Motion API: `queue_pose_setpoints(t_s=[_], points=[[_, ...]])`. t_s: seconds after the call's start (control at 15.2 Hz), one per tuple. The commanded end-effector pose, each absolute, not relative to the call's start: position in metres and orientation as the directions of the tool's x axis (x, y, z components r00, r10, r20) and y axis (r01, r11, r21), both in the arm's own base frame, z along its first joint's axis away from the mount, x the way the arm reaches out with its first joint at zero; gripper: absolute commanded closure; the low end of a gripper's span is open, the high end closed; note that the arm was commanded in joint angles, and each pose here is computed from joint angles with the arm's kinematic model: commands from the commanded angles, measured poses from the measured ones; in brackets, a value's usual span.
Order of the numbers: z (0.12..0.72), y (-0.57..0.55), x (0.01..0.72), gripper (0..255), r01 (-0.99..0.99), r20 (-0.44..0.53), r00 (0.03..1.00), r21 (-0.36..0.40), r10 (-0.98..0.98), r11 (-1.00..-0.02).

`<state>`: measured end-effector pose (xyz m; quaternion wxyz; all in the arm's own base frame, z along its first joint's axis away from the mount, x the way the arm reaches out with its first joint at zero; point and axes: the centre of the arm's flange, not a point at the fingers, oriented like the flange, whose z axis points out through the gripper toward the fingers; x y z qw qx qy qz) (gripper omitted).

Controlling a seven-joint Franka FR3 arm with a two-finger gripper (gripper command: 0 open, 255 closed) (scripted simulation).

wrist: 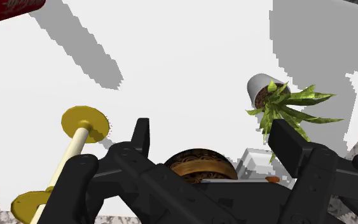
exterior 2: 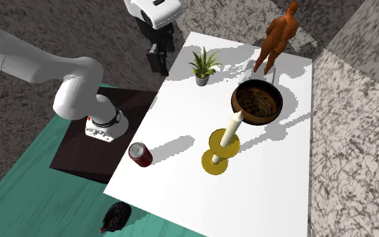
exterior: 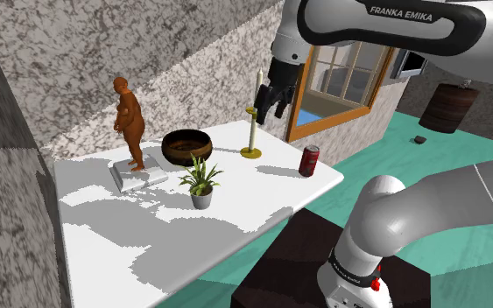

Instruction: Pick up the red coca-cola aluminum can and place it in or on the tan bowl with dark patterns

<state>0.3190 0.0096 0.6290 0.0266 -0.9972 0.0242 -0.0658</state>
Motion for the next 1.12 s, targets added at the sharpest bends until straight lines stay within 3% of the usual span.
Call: queue_pose_setpoints(t_s=[0.0, 1.06], points=[[0.629, 0.010, 0.319, 0, -0.045, 0.130, 0.990, -0.056, -0.052, -0.997], [0.522, -0.153, 0.265, 0, -0.014, 0.042, 0.999, -0.015, -0.015, -1.000]])
